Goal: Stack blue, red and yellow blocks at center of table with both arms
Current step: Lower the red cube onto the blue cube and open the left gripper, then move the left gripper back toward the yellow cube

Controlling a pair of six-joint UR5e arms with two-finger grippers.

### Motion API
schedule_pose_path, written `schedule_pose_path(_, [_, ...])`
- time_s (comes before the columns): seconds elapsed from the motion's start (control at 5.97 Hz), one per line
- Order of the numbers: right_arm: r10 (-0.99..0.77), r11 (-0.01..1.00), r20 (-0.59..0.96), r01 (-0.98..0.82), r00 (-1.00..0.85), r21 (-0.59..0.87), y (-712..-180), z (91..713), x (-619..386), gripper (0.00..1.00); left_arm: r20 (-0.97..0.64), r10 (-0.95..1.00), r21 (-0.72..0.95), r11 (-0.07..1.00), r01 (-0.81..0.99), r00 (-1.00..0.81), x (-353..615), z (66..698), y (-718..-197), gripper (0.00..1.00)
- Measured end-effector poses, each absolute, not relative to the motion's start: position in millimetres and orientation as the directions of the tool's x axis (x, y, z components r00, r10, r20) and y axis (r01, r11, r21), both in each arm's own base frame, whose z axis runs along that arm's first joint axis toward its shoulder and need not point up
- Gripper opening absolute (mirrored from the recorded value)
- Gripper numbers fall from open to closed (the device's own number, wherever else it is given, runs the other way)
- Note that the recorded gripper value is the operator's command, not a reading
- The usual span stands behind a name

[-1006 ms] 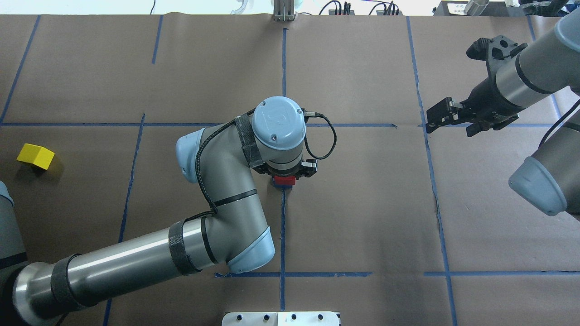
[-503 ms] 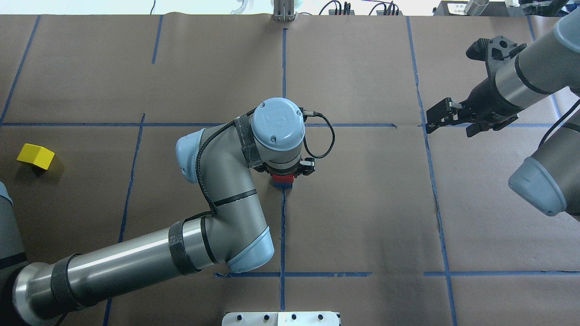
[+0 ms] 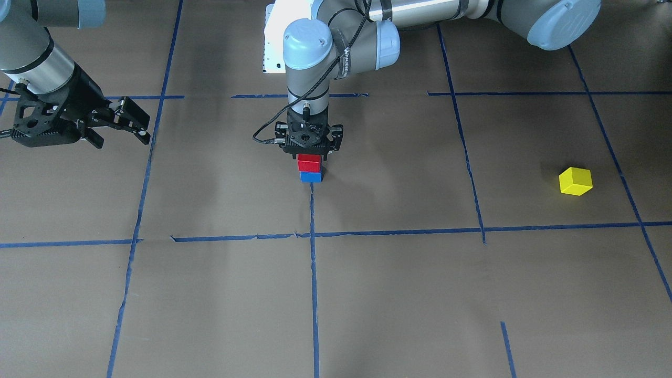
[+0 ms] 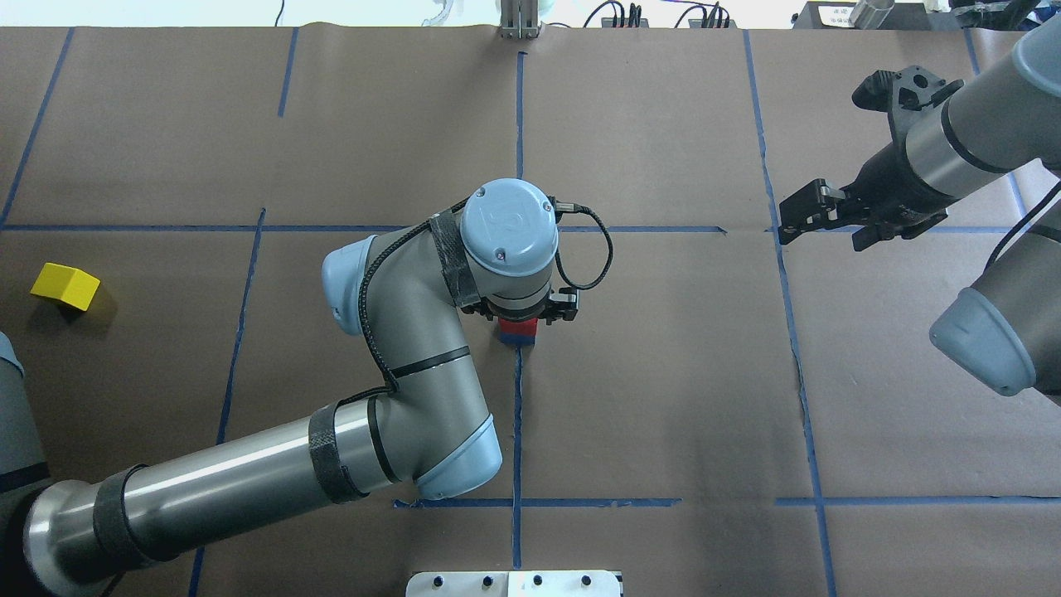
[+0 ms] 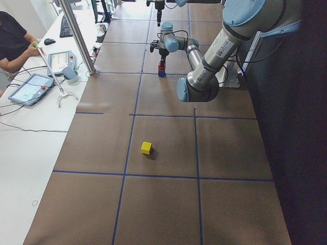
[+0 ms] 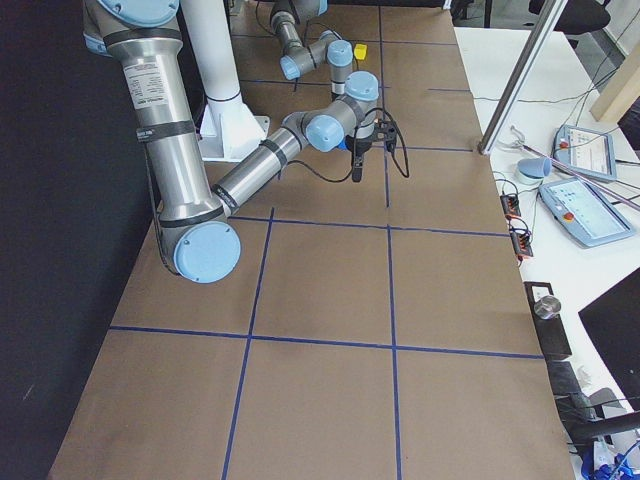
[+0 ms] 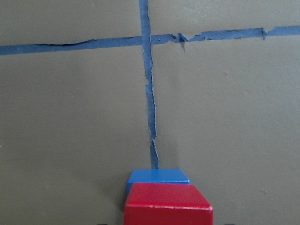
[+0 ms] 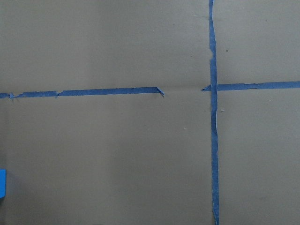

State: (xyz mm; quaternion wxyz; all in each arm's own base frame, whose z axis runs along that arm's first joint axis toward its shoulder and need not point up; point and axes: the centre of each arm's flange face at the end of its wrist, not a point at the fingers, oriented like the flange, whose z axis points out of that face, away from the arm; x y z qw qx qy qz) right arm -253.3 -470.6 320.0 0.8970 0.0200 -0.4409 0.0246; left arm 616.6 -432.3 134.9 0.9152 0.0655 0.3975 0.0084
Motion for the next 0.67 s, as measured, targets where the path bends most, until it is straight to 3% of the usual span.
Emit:
schedule_pose_path(0.5, [0.028,0.998,0.792,-0.063,0.610,0.014,-470.6,319.7,-253.2,1.00,-0.762,0.060,0.156,0.983,0.093,0.645,558.4,121.5,-451.2,1.00])
schedule_pose_path(0.67, [0.031,0.998,0.792,-0.066,0.609,0.012,-470.3,319.4,-253.0,1.00,-0.753,0.108,0.212,0.974,0.084,0.649,509.1,150.3,-458.6,1.00])
